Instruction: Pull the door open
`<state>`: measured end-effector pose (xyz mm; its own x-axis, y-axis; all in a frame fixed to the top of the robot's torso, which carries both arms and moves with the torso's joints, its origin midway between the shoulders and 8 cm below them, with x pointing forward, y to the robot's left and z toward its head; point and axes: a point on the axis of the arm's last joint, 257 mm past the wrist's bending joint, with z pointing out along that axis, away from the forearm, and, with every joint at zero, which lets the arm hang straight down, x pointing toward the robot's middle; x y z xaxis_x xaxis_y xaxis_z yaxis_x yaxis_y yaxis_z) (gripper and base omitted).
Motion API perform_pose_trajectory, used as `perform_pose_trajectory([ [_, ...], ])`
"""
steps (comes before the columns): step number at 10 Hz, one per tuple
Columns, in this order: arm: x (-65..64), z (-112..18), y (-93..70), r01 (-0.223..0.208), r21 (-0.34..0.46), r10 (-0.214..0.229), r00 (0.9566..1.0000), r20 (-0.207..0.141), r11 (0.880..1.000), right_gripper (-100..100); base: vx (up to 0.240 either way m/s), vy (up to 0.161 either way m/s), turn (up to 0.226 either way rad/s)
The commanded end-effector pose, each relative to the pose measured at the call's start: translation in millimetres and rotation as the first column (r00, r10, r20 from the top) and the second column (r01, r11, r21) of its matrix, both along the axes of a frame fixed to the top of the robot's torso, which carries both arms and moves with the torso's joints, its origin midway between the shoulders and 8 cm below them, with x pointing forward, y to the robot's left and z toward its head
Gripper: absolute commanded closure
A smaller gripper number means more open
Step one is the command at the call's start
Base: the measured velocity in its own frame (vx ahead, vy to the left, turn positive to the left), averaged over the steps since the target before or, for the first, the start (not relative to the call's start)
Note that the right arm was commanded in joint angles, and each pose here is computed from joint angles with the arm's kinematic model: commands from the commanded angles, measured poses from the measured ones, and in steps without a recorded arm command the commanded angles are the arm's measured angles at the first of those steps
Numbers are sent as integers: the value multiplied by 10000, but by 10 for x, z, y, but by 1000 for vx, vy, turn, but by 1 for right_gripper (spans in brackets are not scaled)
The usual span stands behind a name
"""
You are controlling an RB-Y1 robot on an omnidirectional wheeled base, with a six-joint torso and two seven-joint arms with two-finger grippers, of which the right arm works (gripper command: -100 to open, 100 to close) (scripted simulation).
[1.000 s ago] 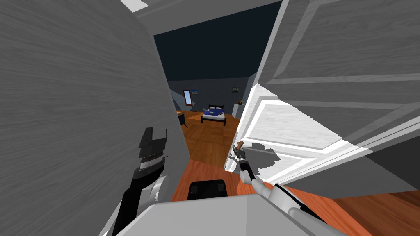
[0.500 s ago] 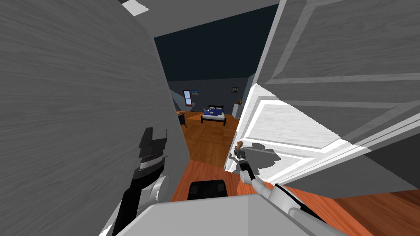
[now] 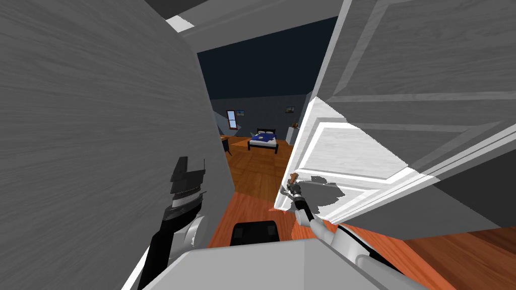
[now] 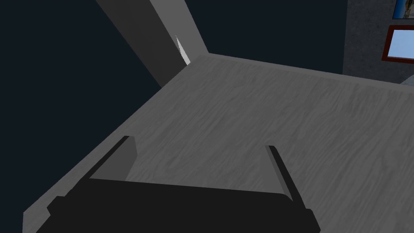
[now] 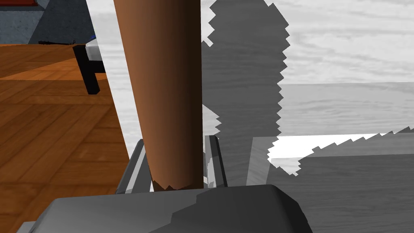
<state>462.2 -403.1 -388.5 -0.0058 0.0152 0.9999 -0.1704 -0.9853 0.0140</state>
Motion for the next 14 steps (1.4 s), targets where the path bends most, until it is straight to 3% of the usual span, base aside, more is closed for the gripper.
perform_pose_trajectory([
  [1, -29, -21, 64, -294, 53, 294, 9996, -25, 9996, 100, -218, -20, 50],
  [6, -47, -28, 226, -1131, 140, 1132, 9936, -51, 9935, 100, -202, -37, 38],
  [7, -49, -27, 187, -997, 107, 998, 9950, -70, 9950, 100, -88, -22, 12],
  [11, -128, -30, 347, -1903, 104, 1903, 9817, -56, 9817, 100, -193, -53, 51],
  [13, -168, -26, 418, -2316, 113, 2316, 9728, -46, 9728, 100, -218, -73, 36],
  [14, -197, -27, 466, -2589, 126, 2589, 9659, -48, 9658, 100, -229, -103, 62],
])
